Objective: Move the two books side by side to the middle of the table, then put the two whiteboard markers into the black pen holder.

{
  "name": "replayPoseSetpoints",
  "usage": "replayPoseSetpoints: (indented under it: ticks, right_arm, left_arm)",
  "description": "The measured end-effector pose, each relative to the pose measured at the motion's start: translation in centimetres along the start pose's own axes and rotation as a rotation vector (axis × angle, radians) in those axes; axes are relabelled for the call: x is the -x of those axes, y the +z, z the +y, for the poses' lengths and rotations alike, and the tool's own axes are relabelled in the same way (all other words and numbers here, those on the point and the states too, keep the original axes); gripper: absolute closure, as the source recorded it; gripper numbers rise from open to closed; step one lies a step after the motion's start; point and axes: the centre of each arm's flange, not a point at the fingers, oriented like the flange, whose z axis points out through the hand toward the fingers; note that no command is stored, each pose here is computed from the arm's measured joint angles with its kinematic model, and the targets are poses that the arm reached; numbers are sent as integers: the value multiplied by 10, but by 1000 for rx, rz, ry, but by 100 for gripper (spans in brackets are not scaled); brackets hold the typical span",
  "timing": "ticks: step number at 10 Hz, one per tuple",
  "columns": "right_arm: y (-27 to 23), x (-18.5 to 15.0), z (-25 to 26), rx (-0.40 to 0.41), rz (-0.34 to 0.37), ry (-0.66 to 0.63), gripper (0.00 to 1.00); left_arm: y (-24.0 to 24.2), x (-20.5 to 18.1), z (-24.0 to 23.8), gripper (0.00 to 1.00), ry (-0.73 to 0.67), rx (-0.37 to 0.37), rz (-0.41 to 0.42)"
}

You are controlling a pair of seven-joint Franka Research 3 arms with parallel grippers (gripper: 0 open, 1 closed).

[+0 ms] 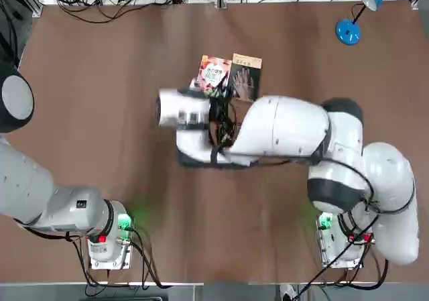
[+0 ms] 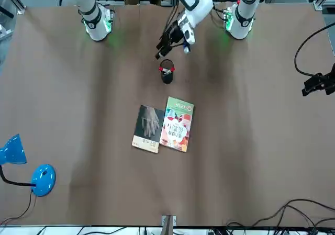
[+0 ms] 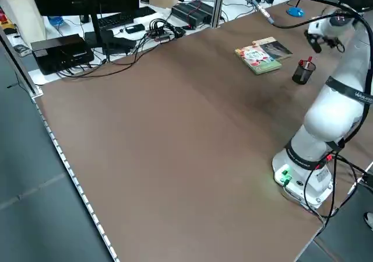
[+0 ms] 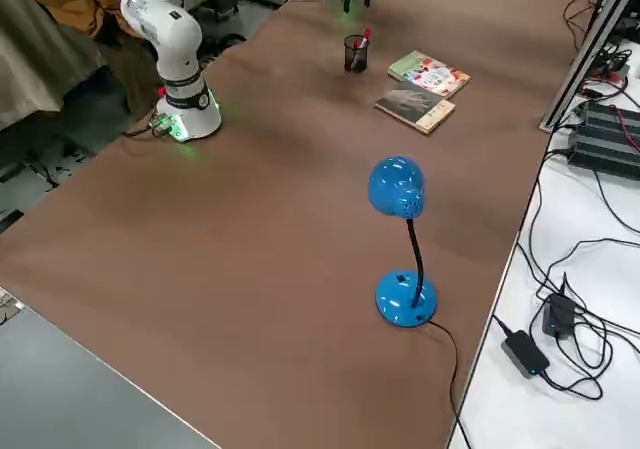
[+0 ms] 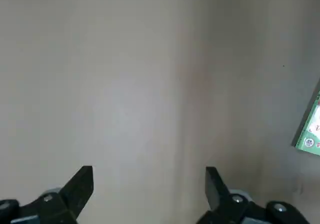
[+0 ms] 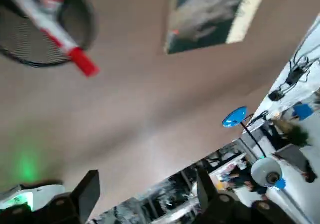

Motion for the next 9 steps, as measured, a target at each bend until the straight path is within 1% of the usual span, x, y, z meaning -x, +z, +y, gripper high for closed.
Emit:
replayPoseSetpoints:
  ticks: [2,3,4,5,6,7,9]
  right_arm:
    - [12,47,103,-106,35,135,9]
    - [31,73,158,-184,52,211,6]
    - [59,100,214,-308,78,291,2]
    - [89,130,264,-435,107,369,0]
    - [121,161,306,-527,122,447,1]
    - [153,192,342,-592,136,527,1]
    - [210,243,396,-733,207,671,1]
  left_arm:
    - [0,0,0,1,0,0,0]
    - [0,0,0,1,0,0,-1]
    - [0,0,0,1,0,0,0]
    - [0,0,1,1,1,0,0]
    - [0,0,1,1,1,0,0]
    - [0,0,1,1,1,0,0]
    - [0,0,1,1,2,0,0]
